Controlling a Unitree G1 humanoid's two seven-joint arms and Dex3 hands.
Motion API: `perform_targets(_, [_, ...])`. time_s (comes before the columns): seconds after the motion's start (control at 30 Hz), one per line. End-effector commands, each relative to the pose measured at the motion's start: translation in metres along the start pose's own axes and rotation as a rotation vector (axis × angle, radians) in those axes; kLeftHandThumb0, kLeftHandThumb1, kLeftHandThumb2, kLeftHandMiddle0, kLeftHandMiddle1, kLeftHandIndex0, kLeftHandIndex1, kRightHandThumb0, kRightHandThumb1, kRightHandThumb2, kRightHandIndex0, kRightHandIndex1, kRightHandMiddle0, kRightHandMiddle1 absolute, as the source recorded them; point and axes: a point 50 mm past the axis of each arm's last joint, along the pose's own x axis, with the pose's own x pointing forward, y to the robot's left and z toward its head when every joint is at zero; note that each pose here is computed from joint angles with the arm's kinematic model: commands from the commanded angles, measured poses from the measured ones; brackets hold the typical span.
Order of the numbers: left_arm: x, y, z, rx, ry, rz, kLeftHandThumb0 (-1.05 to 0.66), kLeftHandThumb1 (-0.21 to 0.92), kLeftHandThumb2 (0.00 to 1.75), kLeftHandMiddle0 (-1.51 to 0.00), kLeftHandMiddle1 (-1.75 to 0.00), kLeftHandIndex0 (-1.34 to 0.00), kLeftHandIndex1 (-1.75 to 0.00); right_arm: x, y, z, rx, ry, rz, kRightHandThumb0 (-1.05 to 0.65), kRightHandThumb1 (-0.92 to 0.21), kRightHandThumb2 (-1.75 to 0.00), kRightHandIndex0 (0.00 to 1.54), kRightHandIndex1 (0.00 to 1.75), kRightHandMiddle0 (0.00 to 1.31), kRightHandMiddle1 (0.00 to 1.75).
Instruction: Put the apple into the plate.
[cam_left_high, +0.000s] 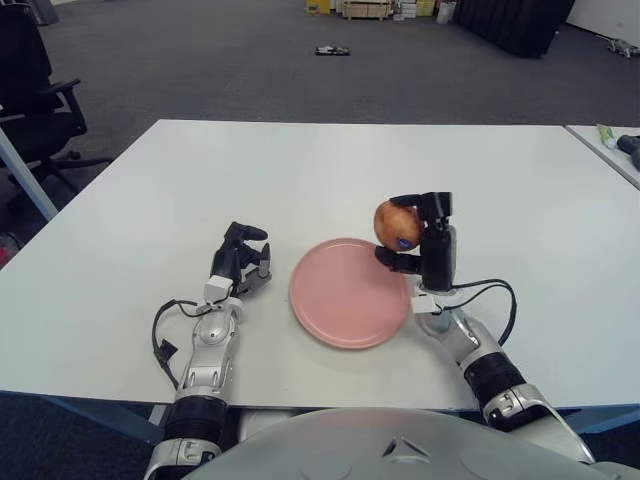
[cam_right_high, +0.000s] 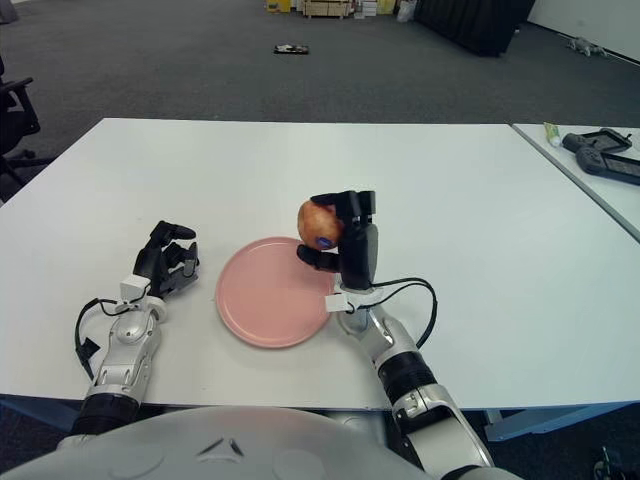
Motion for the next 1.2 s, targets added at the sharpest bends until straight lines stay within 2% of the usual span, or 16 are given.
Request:
perform_targets(0.0, [-0.001, 0.000, -0.007, 0.006, 0.044, -0.004, -0.40, 0.58, 0.99, -0.59, -1.75, -0.41, -1.75, 0.006, 0.003, 0.008, 0.034, -0.046, 0.055, 0.00, -0.01, -1.65, 0.87, 1.67, 0.61, 1.75])
perform_targets(0.37, [-0.001, 0.000, -0.008, 0.012, 0.056, 0.003, -0.40, 0.57, 1.00, -0.61, -1.75, -0.41, -1.75, 0.003, 0.012, 0.014, 0.109, -0.066, 0.257, 0.00, 0.00, -1.65, 0.88, 1.65, 0.61, 1.75])
perform_targets(0.7, [-0.001, 0.000, -0.009, 0.008, 0.066, -0.003, -0.40, 0.57, 1.01, -0.61, -1.75, -0.42, -1.75, 0.002, 0.014, 0.016, 0.018, -0.065, 0.471, 0.00, 0.00, -1.64, 0.89, 1.64, 0.61, 1.75])
perform_targets(1.03, [0.000, 0.001, -0.010, 0.009, 0.073, 0.006, -0.40, 0.58, 0.99, -0.58, -1.75, -0.41, -1.75, 0.004, 0.010, 0.016, -0.053, 0.014, 0.653, 0.00, -0.03, -1.63, 0.86, 1.67, 0.59, 1.75])
perform_targets(1.1, [0.000, 0.001, -0.010, 0.011, 0.070, 0.005, -0.40, 0.58, 0.99, -0.59, -1.75, -0.40, -1.75, 0.004, 0.009, 0.015, -0.075, 0.026, 0.674, 0.00, 0.01, -1.69, 0.88, 1.71, 0.62, 1.75])
perform_targets(1.17, [0.000, 0.001, -0.010, 0.012, 0.069, 0.003, -0.40, 0.58, 0.99, -0.61, -1.75, -0.41, -1.75, 0.004, 0.008, 0.016, -0.088, 0.033, 0.683, -0.01, 0.00, -1.62, 0.86, 1.73, 0.71, 1.58])
